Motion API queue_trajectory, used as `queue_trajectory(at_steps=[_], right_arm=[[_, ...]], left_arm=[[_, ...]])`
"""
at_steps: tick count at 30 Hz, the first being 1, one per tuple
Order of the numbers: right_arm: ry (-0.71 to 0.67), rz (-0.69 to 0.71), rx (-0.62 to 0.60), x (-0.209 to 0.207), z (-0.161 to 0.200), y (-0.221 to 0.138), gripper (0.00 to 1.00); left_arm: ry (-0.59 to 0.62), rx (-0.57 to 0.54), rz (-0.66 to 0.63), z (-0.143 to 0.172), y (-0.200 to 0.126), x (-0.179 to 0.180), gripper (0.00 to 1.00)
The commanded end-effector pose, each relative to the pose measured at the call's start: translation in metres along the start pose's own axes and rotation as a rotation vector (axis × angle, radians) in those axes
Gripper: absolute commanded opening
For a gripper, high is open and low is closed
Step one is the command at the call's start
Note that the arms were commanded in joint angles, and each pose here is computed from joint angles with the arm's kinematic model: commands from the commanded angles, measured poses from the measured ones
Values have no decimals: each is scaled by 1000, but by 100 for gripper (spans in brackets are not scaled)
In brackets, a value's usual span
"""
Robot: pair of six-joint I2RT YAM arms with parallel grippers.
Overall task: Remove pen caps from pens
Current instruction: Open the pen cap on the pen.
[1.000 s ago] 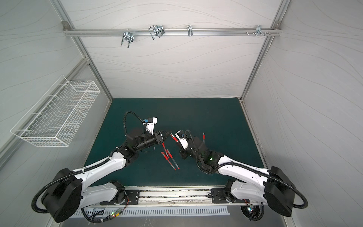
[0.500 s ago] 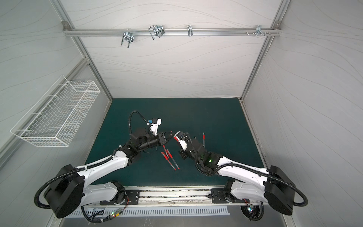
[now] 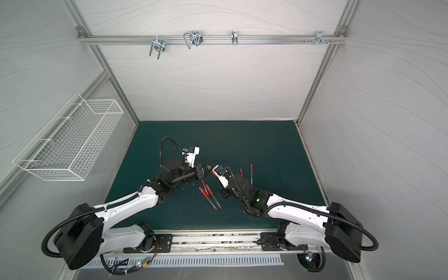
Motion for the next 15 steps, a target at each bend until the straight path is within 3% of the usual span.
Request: queue_trajectory(at_steps=[1, 2, 4, 6, 11, 15], right_arm=[[-16, -21, -41, 6, -9, -1, 0], [-12, -21, -42, 5, -9, -1, 0], [-4, -53, -28, 7, -10, -4, 29], [19, -121, 0, 7, -10, -8, 39], [192, -417, -23, -9, -13, -31, 42], [337, -547, -76, -33, -17, -41, 42]], left_arm=[[50, -66, 11, -18, -2, -12, 1], [53, -67, 9, -18, -3, -12, 0], [64, -70, 3, -18, -4, -11, 0], [85, -75, 1, -18, -5, -12, 0], [193, -94, 17, -18, -12, -16, 0], [282, -85, 77, -16, -14, -24, 0]])
Point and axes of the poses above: each gripper's point midway between its finger pads, its own y axis out along the fingers, its own x axis along the line the jaws close on, z = x × y, the point moved 5 cm from there along -y, back along the fingers, and after that the axes turned 7 degrees about y, right-handed, at the moved point
